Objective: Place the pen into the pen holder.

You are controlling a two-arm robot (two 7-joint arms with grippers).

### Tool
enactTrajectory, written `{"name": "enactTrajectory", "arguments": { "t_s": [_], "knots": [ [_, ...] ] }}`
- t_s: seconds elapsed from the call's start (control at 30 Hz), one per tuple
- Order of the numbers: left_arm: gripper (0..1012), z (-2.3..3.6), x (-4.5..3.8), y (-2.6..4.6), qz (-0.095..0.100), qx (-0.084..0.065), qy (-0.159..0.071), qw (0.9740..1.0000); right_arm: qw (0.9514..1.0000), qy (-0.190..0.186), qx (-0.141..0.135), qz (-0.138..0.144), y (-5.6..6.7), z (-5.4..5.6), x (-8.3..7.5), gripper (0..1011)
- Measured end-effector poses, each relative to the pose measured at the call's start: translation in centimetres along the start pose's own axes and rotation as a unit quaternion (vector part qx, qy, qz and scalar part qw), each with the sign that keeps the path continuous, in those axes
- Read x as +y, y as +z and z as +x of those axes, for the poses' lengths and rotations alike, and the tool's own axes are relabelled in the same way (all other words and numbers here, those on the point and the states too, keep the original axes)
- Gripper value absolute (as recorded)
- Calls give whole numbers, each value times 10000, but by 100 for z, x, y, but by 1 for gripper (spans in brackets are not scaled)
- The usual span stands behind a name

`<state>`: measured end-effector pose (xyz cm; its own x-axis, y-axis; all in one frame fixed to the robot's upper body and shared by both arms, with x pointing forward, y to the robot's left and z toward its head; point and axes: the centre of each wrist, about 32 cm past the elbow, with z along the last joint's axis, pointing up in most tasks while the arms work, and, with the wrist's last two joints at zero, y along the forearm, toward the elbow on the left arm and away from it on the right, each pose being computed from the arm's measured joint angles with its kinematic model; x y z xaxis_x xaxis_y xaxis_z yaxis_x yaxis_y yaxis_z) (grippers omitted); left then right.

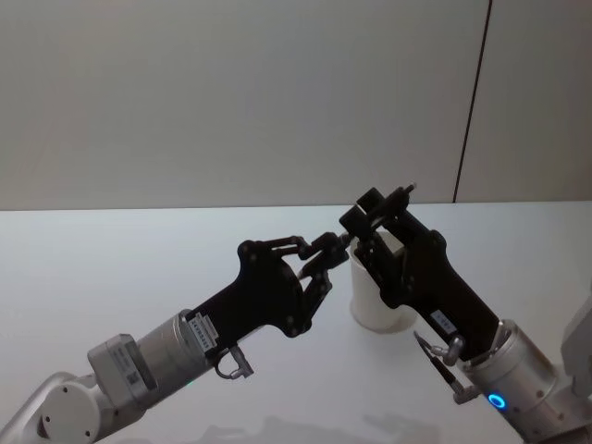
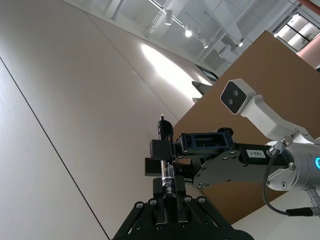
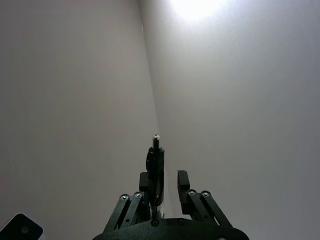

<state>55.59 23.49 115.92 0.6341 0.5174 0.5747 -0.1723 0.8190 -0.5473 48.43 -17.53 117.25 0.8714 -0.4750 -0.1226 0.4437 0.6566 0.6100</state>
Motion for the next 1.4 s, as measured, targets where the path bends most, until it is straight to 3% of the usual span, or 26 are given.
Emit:
{"name": "enactTrajectory", "arguments": {
  "t_s": [0.3,1.23,1.4],
  "knots": [
    [139,0,0,0,1,1,0,10000,10000,33,-30,-3,9,-9,0,138],
    [142,0,-1,0,-4,-2,-1,10000,10000,12,-76,-20,-12,-20,7,135],
    [303,0,-1,0,-4,-3,-2,10000,10000,10,-81,-20,-15,-18,9,135]
  ]
}}
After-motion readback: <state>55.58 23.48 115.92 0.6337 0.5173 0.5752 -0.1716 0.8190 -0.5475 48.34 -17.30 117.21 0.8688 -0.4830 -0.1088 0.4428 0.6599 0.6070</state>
